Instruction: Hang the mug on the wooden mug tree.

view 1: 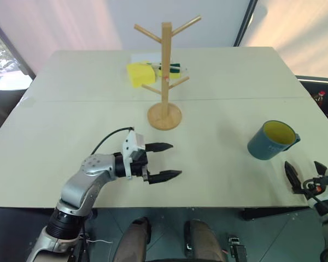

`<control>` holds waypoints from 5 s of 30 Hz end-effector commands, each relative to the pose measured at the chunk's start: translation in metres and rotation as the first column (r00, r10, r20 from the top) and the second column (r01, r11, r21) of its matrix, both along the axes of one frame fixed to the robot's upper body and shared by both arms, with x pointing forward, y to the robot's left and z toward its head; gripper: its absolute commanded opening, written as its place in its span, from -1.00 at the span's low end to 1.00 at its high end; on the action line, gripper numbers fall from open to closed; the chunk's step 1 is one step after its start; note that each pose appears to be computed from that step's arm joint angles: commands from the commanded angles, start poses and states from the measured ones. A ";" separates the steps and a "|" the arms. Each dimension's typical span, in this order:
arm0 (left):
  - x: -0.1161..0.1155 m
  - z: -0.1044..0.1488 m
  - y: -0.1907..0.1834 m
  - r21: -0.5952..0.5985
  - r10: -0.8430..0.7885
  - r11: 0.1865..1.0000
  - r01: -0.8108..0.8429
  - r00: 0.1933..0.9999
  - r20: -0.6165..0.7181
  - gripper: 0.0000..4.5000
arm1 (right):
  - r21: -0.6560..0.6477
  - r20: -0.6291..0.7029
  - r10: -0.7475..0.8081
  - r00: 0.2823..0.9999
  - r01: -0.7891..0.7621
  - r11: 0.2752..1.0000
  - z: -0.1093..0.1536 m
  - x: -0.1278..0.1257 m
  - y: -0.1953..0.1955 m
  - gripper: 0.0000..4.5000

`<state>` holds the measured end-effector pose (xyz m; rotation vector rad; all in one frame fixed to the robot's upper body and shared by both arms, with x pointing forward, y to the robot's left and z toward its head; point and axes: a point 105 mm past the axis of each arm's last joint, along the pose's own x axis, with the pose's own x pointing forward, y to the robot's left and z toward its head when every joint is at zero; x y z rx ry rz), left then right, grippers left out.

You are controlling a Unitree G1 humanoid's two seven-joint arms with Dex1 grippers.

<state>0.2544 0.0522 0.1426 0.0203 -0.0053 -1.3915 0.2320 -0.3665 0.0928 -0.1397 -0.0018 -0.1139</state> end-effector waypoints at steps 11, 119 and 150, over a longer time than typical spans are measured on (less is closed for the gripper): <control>0.001 0.011 -0.004 0.002 -0.001 1.000 0.001 0.998 0.060 1.00 | -0.051 0.040 0.041 0.998 -0.039 0.998 0.025 0.032 -0.008 0.99; 0.050 0.079 0.118 -0.206 0.489 0.869 -0.449 0.843 0.224 1.00 | -0.782 -0.208 0.550 0.809 -0.476 0.404 0.199 0.145 0.340 -0.96; 0.061 0.059 0.132 -0.203 0.592 0.801 -0.563 0.796 0.128 1.00 | -0.551 -0.059 0.701 0.711 -0.608 0.571 0.210 0.109 0.282 0.35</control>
